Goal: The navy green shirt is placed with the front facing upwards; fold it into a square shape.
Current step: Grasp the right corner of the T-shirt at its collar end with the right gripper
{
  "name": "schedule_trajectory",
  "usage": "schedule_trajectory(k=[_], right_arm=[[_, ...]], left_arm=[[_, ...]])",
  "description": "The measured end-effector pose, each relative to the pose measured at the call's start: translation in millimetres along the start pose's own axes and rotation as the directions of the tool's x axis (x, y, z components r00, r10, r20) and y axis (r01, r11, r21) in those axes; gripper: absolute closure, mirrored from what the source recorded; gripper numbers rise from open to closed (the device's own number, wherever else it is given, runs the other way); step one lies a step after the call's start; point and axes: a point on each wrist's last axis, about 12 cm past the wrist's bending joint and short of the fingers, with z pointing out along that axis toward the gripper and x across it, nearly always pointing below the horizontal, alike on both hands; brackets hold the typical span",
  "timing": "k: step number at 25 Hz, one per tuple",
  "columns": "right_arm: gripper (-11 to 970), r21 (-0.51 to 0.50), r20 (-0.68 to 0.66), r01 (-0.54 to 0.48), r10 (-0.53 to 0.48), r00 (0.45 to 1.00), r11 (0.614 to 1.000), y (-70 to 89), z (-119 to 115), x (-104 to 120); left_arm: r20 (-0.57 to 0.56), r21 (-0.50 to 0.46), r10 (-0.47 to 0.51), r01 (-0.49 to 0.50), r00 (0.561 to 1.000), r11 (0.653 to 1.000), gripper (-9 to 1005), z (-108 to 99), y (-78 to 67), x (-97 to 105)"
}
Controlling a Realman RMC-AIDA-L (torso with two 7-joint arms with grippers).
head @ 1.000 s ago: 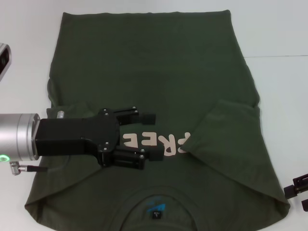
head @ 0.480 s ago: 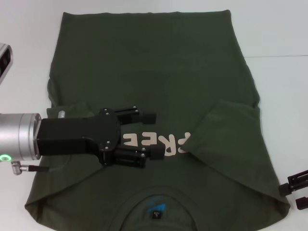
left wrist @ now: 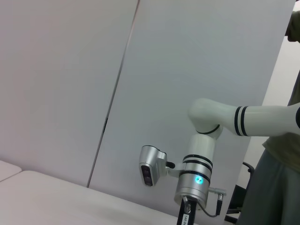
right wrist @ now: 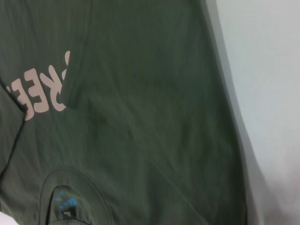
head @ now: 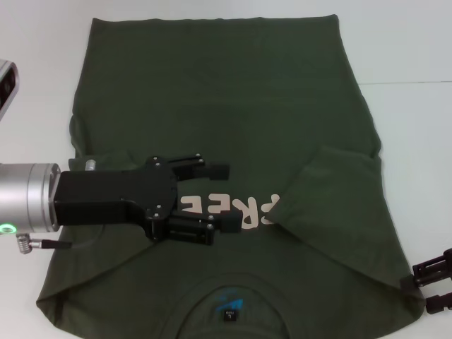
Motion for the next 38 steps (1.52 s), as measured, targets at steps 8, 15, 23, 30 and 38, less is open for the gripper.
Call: schedule_trajectory(k=[8,15,23,30,38], right_arm=[[254,0.004,0.003,0.003,-0.003,1.0,1.0,-0.2,3,-1],[258,0.002,0.001,0.001,-0.001,1.0,1.0,-0.3,7,0],[295,0.0,0.006,-0.002,0.002,1.0,1.0,-4.2,13,2],[560,0.003,0.033,0.011,-0.011,0.999,1.0,-4.5,9,0],[813,0.001,0.032,0.016,-0.016,0.999,1.0,-3.3,9,0]], left_arm=[[0.0,0.0,0.001,-0.001,1.0,1.0,60,0,0.1,0],[0.0,-0.001,0.0,0.0,1.0,1.0,61,0,0.1,0],[0.0,-0.001,0.0,0.0,1.0,1.0,61,0,0.2,0],[0.001,-0.005,0.0,0.0,1.0,1.0,61,0,0.5,0],[0.004,-0.006,-0.002,0.002,1.0,1.0,61,1,0.6,0]])
